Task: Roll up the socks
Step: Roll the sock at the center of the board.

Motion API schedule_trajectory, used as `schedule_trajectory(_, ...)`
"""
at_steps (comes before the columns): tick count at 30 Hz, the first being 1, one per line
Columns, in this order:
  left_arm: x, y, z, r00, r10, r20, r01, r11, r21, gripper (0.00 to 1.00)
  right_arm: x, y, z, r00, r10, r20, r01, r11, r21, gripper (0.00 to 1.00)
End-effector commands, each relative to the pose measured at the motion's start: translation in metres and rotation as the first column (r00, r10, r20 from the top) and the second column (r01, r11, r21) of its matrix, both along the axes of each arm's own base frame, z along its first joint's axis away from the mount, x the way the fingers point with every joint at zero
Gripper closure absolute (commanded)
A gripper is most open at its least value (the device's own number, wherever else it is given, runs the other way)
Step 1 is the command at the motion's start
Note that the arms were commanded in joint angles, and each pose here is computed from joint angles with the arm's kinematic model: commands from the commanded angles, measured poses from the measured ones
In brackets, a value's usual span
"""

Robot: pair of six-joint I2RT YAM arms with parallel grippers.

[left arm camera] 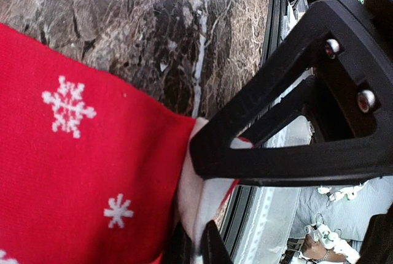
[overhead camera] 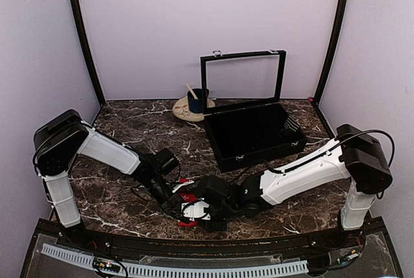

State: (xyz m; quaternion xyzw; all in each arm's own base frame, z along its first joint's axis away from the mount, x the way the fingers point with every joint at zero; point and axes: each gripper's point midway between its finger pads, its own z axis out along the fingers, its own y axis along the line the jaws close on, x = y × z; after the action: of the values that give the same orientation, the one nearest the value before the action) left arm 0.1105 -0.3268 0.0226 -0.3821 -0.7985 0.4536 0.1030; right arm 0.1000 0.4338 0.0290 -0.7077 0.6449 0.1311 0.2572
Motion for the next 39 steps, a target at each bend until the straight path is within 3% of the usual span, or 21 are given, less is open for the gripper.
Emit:
schedule_trajectory(1, -0.003, 0.01, -0.012, 1.0, -0.005, -0.016, 0.006, 0.998, 0.065, 1.0, -0.005, 0.007, -0.004, 1.0, 0.024, 0.002, -0.024, 1.0, -0.006, 0.69)
schedule_trajectory(11, -0.001, 0.012, -0.014, 1.0, 0.01, -0.014, -0.008, 0.997, 0.081, 1.0, -0.003, 0.0, -0.022, 0.998, 0.009, -0.068, -0.014, 0.998, -0.067, 0.89)
schedule_trajectory(13, 0.002, 0.014, -0.015, 1.0, 0.027, -0.006, -0.027, 0.995, 0.095, 0.94, -0.002, -0.003, -0.021, 0.994, -0.007, -0.107, 0.0, 0.998, -0.059, 0.93)
schedule_trajectory(17, 0.011, 0.017, -0.013, 0.996, 0.085, 0.037, -0.089, 0.991, 0.102, 0.72, 0.0, -0.008, -0.019, 0.985, -0.031, -0.168, 0.021, 0.998, -0.057, 1.0)
schedule_trajectory(21, 0.02, 0.018, -0.006, 0.987, 0.146, 0.07, -0.151, 0.986, 0.068, 0.64, 0.002, -0.012, -0.019, 0.977, -0.045, -0.207, 0.032, 0.997, -0.068, 1.0)
schedule_trajectory(29, 0.029, 0.025, 0.0, 0.964, 0.228, 0.139, -0.238, 0.969, 0.061, 0.6, 0.007, -0.016, -0.017, 0.954, -0.084, -0.288, 0.066, 0.995, -0.072, 1.0)
schedule_trajectory(39, 0.056, 0.042, 0.015, 0.855, 0.408, 0.319, -0.428, 0.904, -0.008, 0.58, 0.007, -0.008, -0.011, 0.909, -0.084, -0.409, 0.055, 0.995, -0.082, 1.0)
